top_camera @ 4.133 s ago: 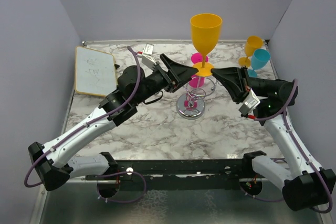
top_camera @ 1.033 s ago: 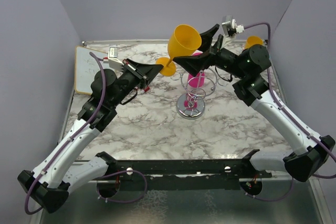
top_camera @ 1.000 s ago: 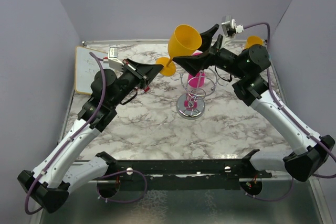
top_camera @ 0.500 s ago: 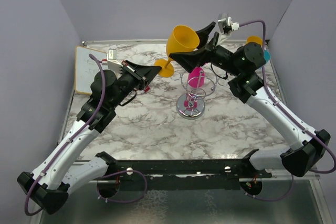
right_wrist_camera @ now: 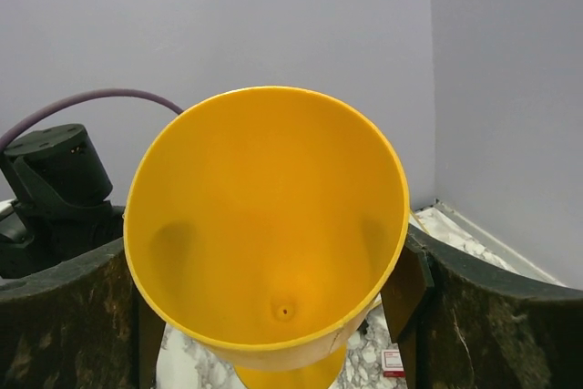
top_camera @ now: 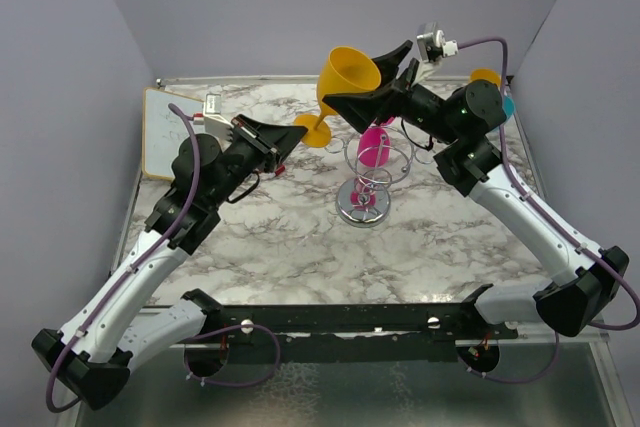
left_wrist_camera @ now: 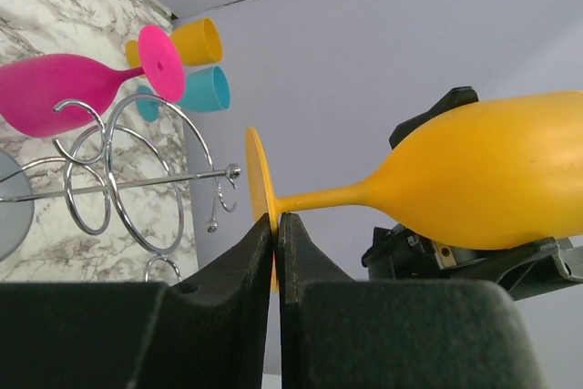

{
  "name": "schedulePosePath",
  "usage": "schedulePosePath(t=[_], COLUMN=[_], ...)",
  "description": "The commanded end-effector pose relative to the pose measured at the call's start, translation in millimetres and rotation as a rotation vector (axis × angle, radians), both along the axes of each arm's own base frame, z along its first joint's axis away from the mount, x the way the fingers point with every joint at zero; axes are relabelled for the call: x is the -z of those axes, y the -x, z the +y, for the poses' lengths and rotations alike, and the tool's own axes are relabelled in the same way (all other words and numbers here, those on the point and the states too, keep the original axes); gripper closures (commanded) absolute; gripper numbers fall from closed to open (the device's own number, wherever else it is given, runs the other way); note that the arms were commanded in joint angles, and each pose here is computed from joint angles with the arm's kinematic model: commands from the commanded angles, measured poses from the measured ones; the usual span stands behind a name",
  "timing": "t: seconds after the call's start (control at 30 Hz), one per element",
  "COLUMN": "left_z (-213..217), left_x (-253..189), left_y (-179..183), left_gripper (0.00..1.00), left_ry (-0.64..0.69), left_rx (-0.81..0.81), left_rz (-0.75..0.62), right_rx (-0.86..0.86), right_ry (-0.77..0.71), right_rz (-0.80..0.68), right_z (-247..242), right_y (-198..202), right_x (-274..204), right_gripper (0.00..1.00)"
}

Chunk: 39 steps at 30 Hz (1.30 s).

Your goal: Take the wine glass off the wine glass rack

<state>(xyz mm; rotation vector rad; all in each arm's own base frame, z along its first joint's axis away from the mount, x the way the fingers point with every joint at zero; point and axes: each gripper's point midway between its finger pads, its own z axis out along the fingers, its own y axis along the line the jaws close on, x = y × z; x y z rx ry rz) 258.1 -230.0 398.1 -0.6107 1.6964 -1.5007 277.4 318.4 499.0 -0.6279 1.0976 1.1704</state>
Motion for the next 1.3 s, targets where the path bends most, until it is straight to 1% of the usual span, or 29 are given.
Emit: schedulePosePath(t=[0.0, 0.13, 0.17, 0.3, 0.4, 0.47, 0.5, 0.6, 0.73, 0.83, 0.97, 1.03, 1.1, 1.13, 1.2, 1.27], left_z=[7, 10, 11, 16, 22, 28, 32, 46, 65, 77, 86, 87, 85, 84, 83, 82], left_x=[-6, -8, -8, -7, -3, 1, 2, 4, -3, -10, -17, -18, -17, -15, -11, -6], left_y=[4, 5, 5, 5, 7, 7, 8, 9, 10, 9, 4, 0, -4, -6, -11, -15], left_gripper=[0.82, 0.70, 0.65, 0.50, 0.40, 0.34, 0.33, 0.33, 0.31, 0.31, 0.31, 0.31, 0.31, 0.31, 0.31, 0.31], left_ry=[0.008, 0.002, -0.003, -0.033, -0.076, -0.114, -0.133, -0.191, -0.280, -0.348, -0.424, -0.451, -0.486, -0.504, -0.539, -0.579], left_rx=[-0.021, -0.034, -0.037, -0.055, -0.077, -0.100, -0.114, -0.170, -0.242, -0.293, -0.341, -0.353, -0.353, -0.350, -0.347, -0.347], left_rz=[-0.025, -0.040, -0.044, -0.060, -0.075, -0.083, -0.091, -0.106, -0.163, -0.212, -0.267, -0.286, -0.304, -0.309, -0.314, -0.320], right_rx=[0.041, 0.055, 0.064, 0.121, 0.225, 0.347, 0.418, 0.701, 1.085, 1.346, 1.645, 1.741, 1.773, 1.773, 1.766, 1.745], right_ry=[-0.045, -0.047, -0.049, -0.053, -0.055, -0.044, -0.034, -0.022, 0.005, 0.076, 0.177, 0.199, 0.252, 0.250, 0.211, 0.157], right_rz=[-0.027, -0.026, -0.025, -0.037, -0.062, -0.088, -0.099, -0.113, -0.164, -0.177, -0.198, -0.191, -0.116, -0.064, 0.028, 0.086], right_z=[-7, -9, -10, -20, -36, -55, -67, -117, -192, -236, -279, -297, -313, -323, -341, -353], right_y=[0, 0, -1, -2, -7, -14, -18, -33, -35, -36, -37, -43, -62, -72, -83, -87], right_x=[-14, -14, -13, -16, -25, -35, -38, -46, -49, -40, -22, -12, 9, 19, 36, 55], right_gripper=[0.21, 0.23, 0.23, 0.23, 0.23, 0.23, 0.24, 0.26, 0.26, 0.26, 0.27, 0.27, 0.27, 0.27, 0.28, 0.28])
